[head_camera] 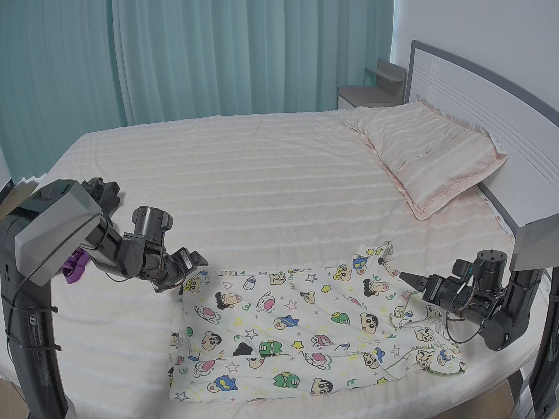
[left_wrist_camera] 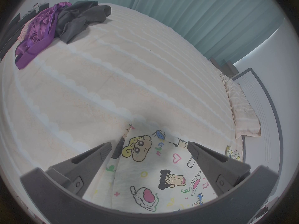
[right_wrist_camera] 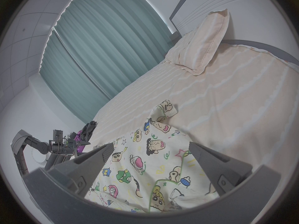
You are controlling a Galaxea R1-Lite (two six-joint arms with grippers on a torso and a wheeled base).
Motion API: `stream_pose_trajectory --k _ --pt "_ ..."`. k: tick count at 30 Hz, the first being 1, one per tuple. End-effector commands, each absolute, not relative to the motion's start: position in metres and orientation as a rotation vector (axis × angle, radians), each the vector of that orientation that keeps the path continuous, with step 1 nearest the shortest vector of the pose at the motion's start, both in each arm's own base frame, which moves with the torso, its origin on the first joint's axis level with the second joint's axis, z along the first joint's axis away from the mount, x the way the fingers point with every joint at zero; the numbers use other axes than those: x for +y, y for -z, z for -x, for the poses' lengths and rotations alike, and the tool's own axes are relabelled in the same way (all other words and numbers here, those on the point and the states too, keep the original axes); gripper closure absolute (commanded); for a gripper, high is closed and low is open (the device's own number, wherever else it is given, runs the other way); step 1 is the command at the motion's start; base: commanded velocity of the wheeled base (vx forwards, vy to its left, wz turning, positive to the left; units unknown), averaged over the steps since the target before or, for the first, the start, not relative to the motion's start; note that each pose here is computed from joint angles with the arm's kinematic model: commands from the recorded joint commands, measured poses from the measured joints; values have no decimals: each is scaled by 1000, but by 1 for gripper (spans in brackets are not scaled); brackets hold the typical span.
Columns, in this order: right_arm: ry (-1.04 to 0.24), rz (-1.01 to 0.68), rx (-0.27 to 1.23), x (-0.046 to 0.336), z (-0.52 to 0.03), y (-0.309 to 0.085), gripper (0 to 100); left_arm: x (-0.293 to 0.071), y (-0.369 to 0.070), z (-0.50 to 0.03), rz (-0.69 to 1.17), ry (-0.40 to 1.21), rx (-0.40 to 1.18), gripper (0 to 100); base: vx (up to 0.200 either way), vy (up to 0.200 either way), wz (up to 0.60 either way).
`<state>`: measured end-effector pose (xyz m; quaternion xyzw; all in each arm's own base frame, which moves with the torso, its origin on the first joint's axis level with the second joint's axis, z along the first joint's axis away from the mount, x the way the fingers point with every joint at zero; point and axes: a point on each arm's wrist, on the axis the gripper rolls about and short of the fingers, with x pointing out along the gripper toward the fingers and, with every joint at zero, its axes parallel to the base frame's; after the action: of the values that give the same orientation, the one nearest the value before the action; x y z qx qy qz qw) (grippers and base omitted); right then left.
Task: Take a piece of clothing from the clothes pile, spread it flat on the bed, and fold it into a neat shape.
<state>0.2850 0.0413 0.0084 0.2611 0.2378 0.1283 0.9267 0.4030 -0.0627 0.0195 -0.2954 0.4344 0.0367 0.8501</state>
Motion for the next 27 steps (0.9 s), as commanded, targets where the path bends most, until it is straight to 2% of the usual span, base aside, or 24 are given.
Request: stream_pose_trajectory --k 1,27 --pt "-280 -530 496 47 -288 -4 0 -63 -6 -406 621 -84 941 0 0 0 0" --pt "-329 -549 498 64 -292 -4 0 -69 4 -414 559 -91 922 0 0 0 0"
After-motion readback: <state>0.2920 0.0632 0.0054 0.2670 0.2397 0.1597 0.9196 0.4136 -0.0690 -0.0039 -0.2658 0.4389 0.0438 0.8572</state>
